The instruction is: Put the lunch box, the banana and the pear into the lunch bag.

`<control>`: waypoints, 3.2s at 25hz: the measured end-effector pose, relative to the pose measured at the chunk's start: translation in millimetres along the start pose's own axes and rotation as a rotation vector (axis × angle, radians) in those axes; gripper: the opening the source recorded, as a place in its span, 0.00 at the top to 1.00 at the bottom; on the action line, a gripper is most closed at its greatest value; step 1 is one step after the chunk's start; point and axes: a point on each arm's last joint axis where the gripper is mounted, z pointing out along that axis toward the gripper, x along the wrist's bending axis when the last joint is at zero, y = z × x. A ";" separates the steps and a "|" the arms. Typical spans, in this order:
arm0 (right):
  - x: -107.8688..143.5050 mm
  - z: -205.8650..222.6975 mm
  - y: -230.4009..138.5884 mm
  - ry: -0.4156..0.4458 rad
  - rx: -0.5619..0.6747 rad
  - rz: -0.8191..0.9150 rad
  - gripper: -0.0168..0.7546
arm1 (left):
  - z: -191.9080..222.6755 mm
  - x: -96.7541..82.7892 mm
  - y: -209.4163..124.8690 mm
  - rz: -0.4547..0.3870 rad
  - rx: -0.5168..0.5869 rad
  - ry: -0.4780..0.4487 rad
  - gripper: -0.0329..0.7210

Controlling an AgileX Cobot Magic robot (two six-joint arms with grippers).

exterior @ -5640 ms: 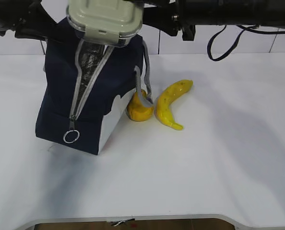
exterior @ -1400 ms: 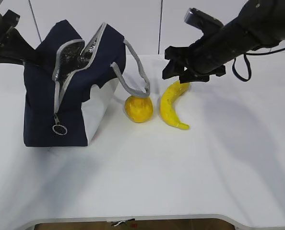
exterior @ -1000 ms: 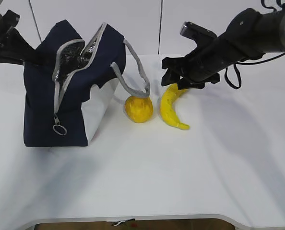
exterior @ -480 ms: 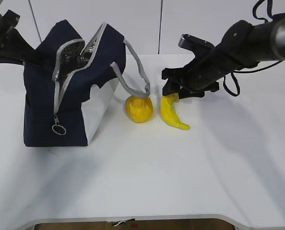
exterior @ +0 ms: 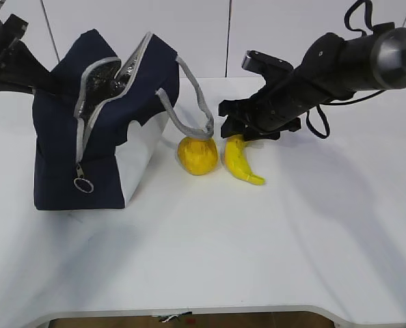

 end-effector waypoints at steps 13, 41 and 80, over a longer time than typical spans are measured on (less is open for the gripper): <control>-2.6 1.3 -2.7 -0.026 0.037 -0.017 0.41 | 0.0 -0.4 -1.0 0.000 0.011 -0.004 0.94; 1.1 8.9 -11.9 -0.019 0.097 -0.026 0.56 | -0.1 0.7 -2.1 0.005 0.023 0.007 0.94; 146.4 -93.5 59.2 0.564 0.179 -0.274 0.57 | -5.7 -20.5 5.7 -0.066 -0.070 -0.180 0.94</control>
